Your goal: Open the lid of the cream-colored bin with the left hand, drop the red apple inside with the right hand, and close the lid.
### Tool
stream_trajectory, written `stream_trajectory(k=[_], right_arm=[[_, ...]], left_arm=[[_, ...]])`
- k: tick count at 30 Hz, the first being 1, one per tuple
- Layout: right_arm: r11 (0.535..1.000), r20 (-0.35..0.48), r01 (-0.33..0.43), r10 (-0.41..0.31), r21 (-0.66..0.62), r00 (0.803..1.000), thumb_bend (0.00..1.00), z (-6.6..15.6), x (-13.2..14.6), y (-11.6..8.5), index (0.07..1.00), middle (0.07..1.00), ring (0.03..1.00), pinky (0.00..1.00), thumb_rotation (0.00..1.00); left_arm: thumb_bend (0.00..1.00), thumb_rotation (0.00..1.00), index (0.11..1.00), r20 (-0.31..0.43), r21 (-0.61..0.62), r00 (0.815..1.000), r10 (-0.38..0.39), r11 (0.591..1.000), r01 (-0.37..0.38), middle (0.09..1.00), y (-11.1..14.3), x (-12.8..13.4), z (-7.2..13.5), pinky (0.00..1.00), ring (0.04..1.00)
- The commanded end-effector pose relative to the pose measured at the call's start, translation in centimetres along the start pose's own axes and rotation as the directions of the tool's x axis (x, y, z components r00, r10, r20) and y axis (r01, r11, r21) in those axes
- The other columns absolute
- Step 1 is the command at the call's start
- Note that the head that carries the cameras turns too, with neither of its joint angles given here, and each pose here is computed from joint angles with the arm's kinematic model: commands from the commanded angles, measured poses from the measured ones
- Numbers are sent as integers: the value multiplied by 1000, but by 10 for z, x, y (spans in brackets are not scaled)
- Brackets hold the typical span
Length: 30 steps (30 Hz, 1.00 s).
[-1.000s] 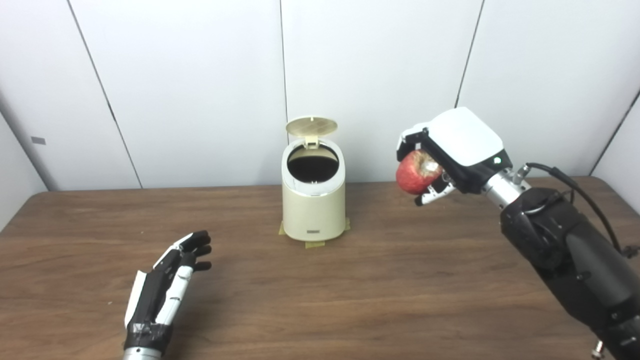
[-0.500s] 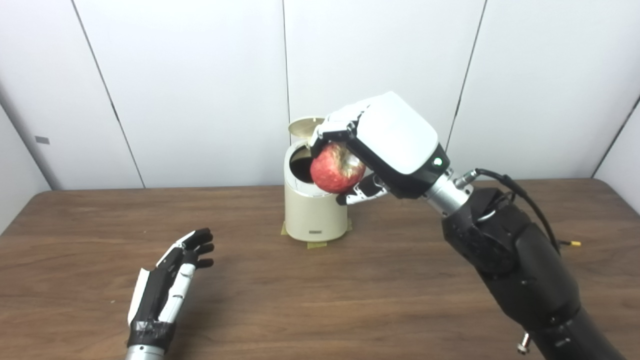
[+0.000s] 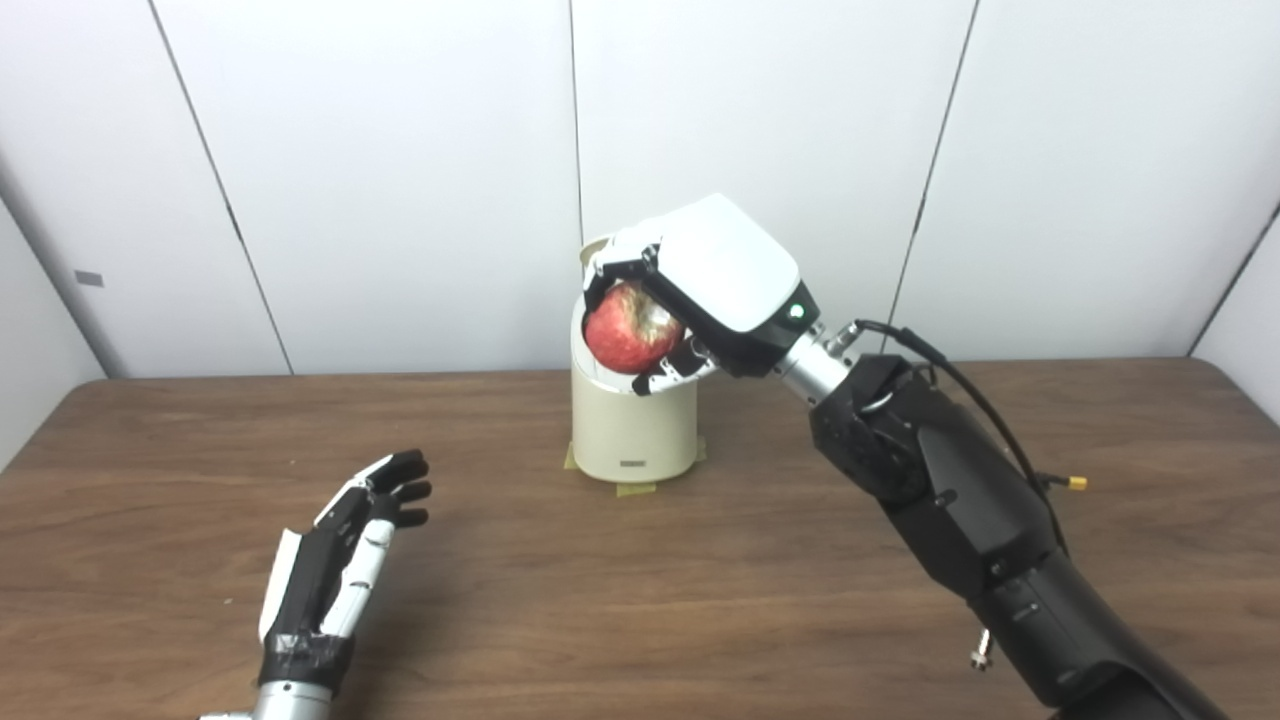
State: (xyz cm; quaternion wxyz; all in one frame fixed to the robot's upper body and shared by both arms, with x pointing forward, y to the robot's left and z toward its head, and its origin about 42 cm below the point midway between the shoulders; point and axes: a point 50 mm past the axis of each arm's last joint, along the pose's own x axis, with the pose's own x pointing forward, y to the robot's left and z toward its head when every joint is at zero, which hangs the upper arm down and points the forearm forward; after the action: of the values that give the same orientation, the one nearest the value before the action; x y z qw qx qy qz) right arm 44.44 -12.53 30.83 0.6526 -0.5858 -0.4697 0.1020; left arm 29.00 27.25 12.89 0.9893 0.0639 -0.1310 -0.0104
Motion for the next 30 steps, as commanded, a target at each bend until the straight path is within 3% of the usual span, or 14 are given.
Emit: stream_trajectory(k=[1, 30], right_arm=[[994, 48, 103, -102, -36, 994, 497, -3, 25, -24, 437, 536, 452, 341, 0], [993, -54, 47, -53, -106, 997, 498, -30, 32, 3, 441, 537, 466, 354, 0]], left_arm=[[421, 720, 799, 13, -6, 1000, -3, 1000, 3, 817, -8, 0, -6, 739, 793], [424, 693, 800, 1, 9, 1000, 2, 1000, -2, 819, -8, -1, -5, 729, 802]])
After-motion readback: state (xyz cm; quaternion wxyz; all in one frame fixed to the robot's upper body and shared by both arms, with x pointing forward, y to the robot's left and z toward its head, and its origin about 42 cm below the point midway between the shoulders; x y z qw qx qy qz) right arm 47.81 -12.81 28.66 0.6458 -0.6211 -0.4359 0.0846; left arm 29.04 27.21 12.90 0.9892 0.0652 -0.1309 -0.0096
